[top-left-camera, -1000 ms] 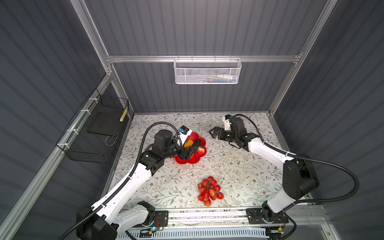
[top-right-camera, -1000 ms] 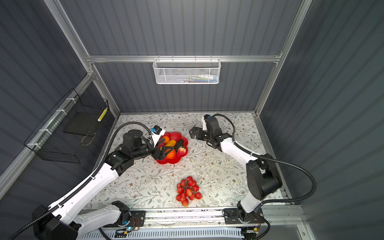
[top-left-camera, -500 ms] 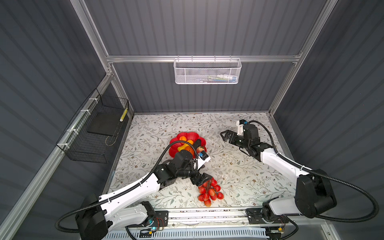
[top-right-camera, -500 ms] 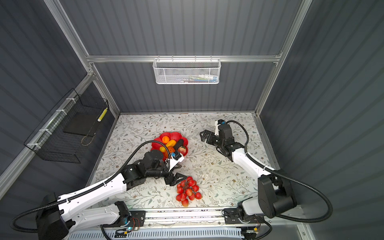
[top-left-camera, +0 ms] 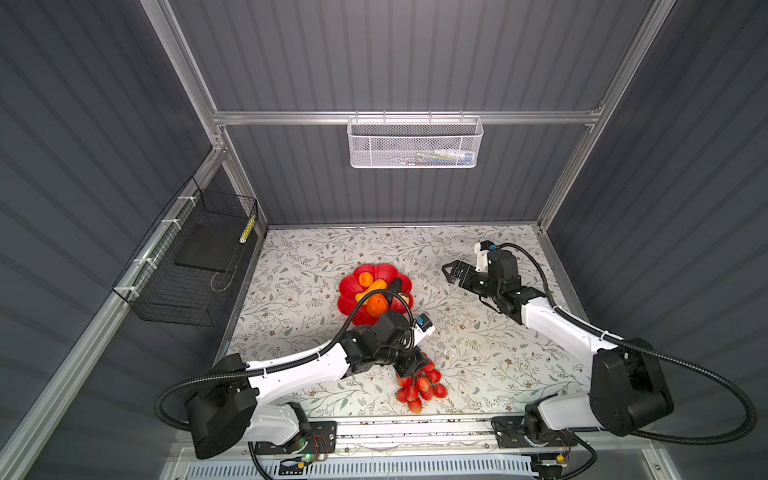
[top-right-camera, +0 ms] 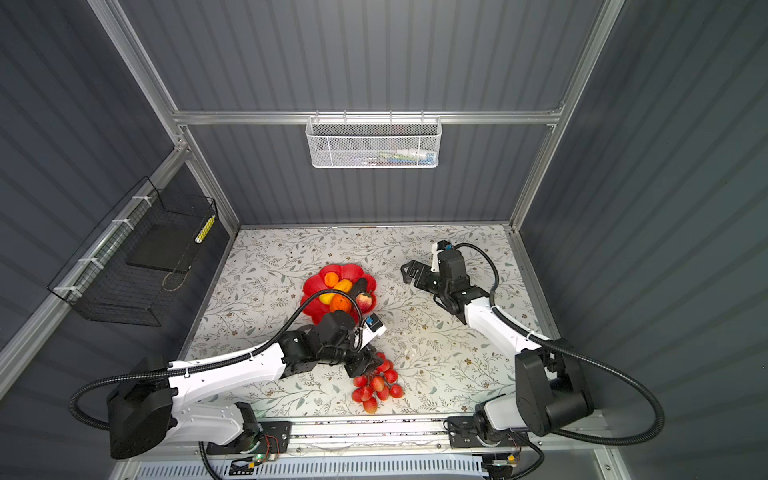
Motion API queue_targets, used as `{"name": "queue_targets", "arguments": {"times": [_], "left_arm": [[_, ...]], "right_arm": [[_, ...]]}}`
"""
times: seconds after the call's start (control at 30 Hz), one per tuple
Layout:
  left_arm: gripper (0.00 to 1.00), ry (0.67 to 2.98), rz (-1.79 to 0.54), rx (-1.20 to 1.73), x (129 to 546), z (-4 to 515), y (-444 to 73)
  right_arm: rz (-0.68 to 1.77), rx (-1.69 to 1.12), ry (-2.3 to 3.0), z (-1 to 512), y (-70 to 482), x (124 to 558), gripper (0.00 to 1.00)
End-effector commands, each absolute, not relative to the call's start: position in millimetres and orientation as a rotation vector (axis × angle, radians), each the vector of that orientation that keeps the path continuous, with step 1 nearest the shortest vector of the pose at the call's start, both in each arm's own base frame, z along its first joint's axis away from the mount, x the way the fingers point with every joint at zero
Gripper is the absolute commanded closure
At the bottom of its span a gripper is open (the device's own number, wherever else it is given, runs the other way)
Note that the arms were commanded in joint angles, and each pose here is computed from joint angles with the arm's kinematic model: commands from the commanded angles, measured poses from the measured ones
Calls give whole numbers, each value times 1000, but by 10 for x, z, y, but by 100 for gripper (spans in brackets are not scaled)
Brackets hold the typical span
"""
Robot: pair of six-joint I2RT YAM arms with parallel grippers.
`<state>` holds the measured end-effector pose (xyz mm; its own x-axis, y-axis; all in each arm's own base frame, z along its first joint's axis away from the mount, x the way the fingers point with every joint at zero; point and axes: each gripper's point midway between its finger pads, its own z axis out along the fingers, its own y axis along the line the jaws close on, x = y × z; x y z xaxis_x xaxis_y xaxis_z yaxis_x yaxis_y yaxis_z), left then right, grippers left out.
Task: Place and organize the fake fruits in the fruit bowl
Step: 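Lift the strawberry bunch with the left gripper and lay it in the bowl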
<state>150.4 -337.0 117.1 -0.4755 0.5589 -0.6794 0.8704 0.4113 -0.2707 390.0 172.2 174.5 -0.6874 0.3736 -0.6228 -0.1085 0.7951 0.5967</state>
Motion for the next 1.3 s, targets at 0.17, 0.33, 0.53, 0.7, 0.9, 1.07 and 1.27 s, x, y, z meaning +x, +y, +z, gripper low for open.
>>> {"name": "queue_targets", "arguments": {"times": [0.17,0.33,0.53,0.7,0.9,1.07,1.27], "left_arm": [[98,2175,-831,1152,1634,1365,-3495],[100,2091,-869,1104,1698,1701,-3572],[100,1921,-757,967,2005,2375,-3461],[100,1799,-757,754,2594,2857,-3263],[100,1702,-768,572,3255,3089,-3108],[100,1682,-810,431,3703,3009,-2835],[100,1716,-862,241,4021,2620,-2441]], "right_arm": [[812,214,2181,1774,1695,3903,1],[821,221,2181,1777,1692,3906,1],[821,235,2168,1814,1632,3913,1],[826,250,2157,1856,1567,3909,1],[822,262,2152,1884,1469,3864,1],[803,272,2152,1899,1367,3824,1],[805,287,2147,1915,1303,3824,1]]}}
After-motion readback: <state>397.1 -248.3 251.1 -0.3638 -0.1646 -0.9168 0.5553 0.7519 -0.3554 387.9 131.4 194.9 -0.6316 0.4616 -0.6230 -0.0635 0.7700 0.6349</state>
